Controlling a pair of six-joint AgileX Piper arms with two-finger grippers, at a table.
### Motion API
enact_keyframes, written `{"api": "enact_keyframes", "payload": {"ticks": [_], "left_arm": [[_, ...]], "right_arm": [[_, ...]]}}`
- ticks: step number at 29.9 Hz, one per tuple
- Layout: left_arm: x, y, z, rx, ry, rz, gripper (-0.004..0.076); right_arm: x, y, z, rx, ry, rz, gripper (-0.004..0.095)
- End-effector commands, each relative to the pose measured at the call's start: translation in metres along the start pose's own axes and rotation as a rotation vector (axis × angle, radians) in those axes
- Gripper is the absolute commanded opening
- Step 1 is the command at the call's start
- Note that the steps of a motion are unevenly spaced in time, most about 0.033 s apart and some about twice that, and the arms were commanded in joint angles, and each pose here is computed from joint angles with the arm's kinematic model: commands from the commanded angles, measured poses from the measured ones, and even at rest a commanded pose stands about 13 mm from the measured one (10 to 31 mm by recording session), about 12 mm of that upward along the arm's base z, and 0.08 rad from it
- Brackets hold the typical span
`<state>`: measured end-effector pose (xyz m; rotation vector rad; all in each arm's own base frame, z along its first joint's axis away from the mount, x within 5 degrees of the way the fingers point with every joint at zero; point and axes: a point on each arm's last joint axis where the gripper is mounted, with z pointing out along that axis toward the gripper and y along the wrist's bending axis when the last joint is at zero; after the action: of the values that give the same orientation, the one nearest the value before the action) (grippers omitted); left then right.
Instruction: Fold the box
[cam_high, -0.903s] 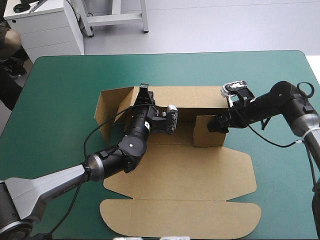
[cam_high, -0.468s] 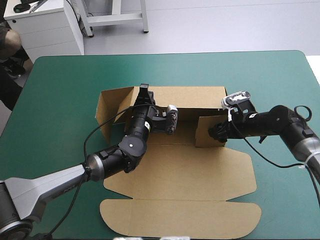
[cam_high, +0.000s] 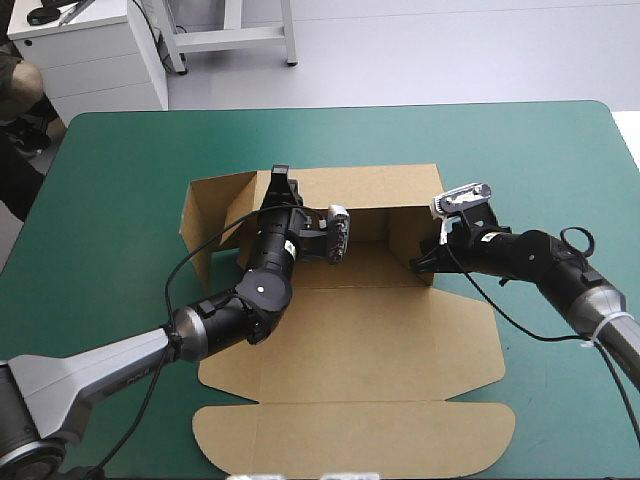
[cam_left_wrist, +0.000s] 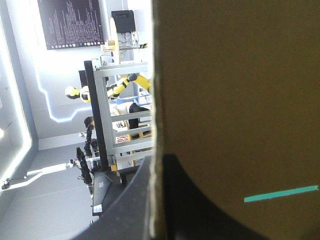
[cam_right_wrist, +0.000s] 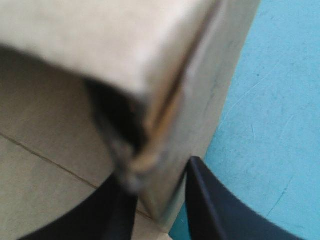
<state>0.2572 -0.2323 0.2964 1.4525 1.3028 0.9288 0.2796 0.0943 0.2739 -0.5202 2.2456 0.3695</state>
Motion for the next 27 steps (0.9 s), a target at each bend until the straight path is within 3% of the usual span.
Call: {"api": "enact_keyframes", "payload": {"ticks": [1,2,14,17,23,25,27], "left_arm": [[-0.0023,0.0231,-0.0111,-0.071,-0.05,-0.025,-0.001],[-0.0023,0.0231,-0.0111,-0.071,-0.05,-0.025,-0.001],[-0.0012,0.0237,-0.0111,-0.078,-0.039,-0.024,0.0007],[-0.0006,0.0239,-0.0111,-0.081,-0.032,-0.024,0.0104],[-0.0006,0.0239,-0.0111,-0.081,-0.032,-0.028,0.0461],[-0.0006,0.0239,-0.0111,-0.081,-0.032,-0.028,0.051],[-0.0012,0.0241,-0.0114,-0.084,-0.035,-0.024,0.0509]], "right_arm": [[-0.0192,0.0033,-0.0143,0.016,-0.121,0.019,0.0037],[-0.0195,0.0031,-0.0144,0.018,-0.123,0.015,-0.0019],[-0.0202,0.0025,-0.0145,0.025,-0.131,0.017,-0.0019],[-0.0206,0.0021,-0.0146,0.029,-0.136,0.018,-0.0018],[-0.0225,0.0003,-0.0149,0.047,-0.158,0.025,-0.0019],[-0.0234,-0.0004,-0.0151,0.056,-0.168,0.028,-0.0018],[-0.0248,-0.0018,-0.0154,0.07,-0.184,0.028,-0.0018]]}}
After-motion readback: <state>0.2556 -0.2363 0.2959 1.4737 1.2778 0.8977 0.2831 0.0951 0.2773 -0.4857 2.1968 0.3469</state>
